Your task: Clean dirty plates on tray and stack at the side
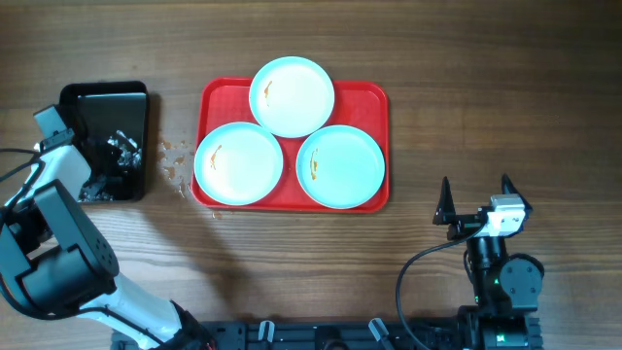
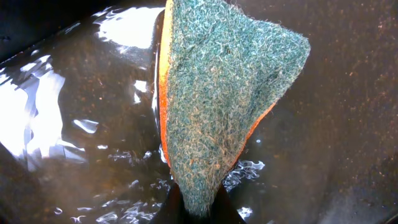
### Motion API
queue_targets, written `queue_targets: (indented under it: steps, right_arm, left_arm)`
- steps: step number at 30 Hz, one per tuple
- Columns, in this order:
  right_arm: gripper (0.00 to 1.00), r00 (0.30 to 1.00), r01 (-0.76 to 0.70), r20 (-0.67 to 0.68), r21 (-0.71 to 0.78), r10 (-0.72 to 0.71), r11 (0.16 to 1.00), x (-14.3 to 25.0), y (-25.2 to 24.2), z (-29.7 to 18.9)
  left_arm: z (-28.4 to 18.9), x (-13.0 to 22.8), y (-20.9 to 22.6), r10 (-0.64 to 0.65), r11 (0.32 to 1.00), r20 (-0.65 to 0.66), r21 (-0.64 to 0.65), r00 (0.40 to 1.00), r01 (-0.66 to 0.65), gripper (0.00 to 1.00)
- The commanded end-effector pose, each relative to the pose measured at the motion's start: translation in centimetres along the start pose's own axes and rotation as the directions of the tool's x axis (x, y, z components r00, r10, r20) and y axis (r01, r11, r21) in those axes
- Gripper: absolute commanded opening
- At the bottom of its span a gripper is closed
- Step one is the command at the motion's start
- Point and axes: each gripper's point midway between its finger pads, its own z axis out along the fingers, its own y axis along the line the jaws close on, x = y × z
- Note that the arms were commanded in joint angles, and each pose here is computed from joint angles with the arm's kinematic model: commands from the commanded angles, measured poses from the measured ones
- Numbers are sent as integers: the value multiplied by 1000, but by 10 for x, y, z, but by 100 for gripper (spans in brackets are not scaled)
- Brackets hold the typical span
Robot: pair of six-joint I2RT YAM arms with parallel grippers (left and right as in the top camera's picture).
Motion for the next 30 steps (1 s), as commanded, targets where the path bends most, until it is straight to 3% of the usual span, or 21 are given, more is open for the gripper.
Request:
queue_targets:
  steps: [1, 3, 6, 10, 16, 19, 26, 30]
  right_arm:
    - [100, 1000, 9, 4, -14, -9, 1000, -1, 2, 0]
    - [100, 1000, 9, 4, -14, -9, 1000, -1, 2, 0]
    - [100, 1000, 9, 4, -14, -9, 1000, -1, 2, 0]
    - [100, 1000, 9, 4, -14, -9, 1000, -1, 2, 0]
    - [100, 1000, 9, 4, -14, -9, 1000, -1, 2, 0]
    - [100, 1000, 9, 4, -14, -9, 1000, -1, 2, 0]
    - [100, 1000, 9, 4, -14, -9, 1000, -1, 2, 0]
    - [100, 1000, 9, 4, -14, -9, 1000, -1, 2, 0]
  left_arm:
    - [7, 5, 2, -4, 1000, -31, 1, 1000, 5, 4]
    - [5, 2, 0, -5, 1000, -22, 7, 1000, 6, 14]
    - [1, -5, -4, -7, 1000, -2, 19, 1000, 7, 61]
    - [0, -13, -8, -10, 999, 30, 39, 1000, 8, 74]
    - [-2, -36, -16, -19, 998, 129, 62, 992, 12, 74]
    - [-3, -47, -21, 56, 995, 178, 67, 983, -69, 73]
    - [-6, -63, -5, 102, 995, 256, -46, 961, -93, 66]
    - [-2, -62, -5, 105, 994, 253, -49, 962, -96, 63]
